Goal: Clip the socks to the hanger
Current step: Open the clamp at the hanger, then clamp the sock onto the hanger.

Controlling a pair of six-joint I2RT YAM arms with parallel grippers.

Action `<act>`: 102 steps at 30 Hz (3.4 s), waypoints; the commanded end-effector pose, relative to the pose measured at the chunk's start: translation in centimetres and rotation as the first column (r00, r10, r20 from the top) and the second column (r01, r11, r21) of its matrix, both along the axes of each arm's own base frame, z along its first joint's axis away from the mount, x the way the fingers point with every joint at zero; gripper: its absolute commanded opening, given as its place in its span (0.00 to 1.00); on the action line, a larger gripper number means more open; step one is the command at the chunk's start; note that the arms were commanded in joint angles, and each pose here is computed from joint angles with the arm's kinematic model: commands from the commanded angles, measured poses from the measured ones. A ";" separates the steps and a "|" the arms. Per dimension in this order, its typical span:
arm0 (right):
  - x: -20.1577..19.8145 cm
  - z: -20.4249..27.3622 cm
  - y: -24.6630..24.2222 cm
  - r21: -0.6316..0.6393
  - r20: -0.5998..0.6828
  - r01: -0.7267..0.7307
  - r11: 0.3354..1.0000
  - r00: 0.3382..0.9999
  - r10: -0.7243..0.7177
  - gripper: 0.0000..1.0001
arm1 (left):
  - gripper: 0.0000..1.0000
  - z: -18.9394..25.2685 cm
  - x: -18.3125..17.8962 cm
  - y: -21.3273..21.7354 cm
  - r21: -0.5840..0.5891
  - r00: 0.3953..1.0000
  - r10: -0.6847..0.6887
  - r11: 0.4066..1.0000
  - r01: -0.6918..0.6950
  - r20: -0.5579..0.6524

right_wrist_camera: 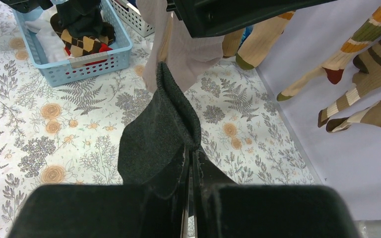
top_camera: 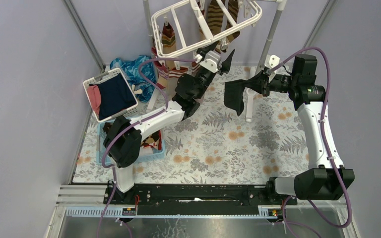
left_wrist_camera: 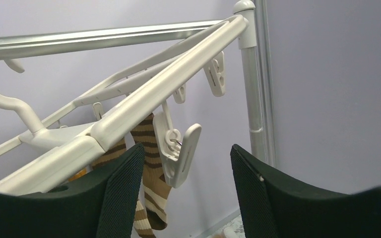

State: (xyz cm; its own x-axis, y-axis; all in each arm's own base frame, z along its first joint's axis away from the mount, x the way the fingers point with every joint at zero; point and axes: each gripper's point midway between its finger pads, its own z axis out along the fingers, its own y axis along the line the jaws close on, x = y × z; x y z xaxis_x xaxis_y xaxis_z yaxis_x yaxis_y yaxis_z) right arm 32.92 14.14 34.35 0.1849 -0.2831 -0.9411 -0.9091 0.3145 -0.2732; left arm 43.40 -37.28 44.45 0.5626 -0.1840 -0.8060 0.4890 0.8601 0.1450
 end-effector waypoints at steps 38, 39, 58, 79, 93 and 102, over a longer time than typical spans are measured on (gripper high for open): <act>-1.0 0.1 0.4 0.017 0.005 -0.046 0.999 0.999 0.045 0.00 | 0.54 4.7 -1.6 1.5 -0.240 0.972 -0.136 0.954 0.180 0.190; -1.0 0.1 0.4 0.017 0.005 -0.046 0.999 0.999 0.046 0.00 | 0.53 4.7 -1.7 1.5 -0.240 0.972 -0.139 0.953 0.183 0.189; -0.5 1.0 0.5 0.035 0.015 -0.046 0.998 0.999 0.045 0.00 | 0.16 4.8 -2.0 2.2 -0.269 0.977 -0.159 0.944 0.193 0.143; 4.2 7.4 3.1 0.344 -0.152 -0.125 0.931 0.971 0.186 0.00 | 0.00 5.4 -1.7 4.7 -0.547 0.907 -0.421 0.761 0.348 -0.008; 3.7 9.5 6.7 0.387 -0.195 -0.193 0.902 0.939 0.285 0.00 | 0.00 5.5 -1.7 5.2 -0.593 0.874 -0.485 0.707 0.387 -0.008; 4.9 6.9 7.6 0.297 -0.224 -0.135 0.945 0.953 0.206 0.00 | 0.00 6.0 -2.1 5.4 -0.599 0.861 -0.508 0.686 0.413 0.012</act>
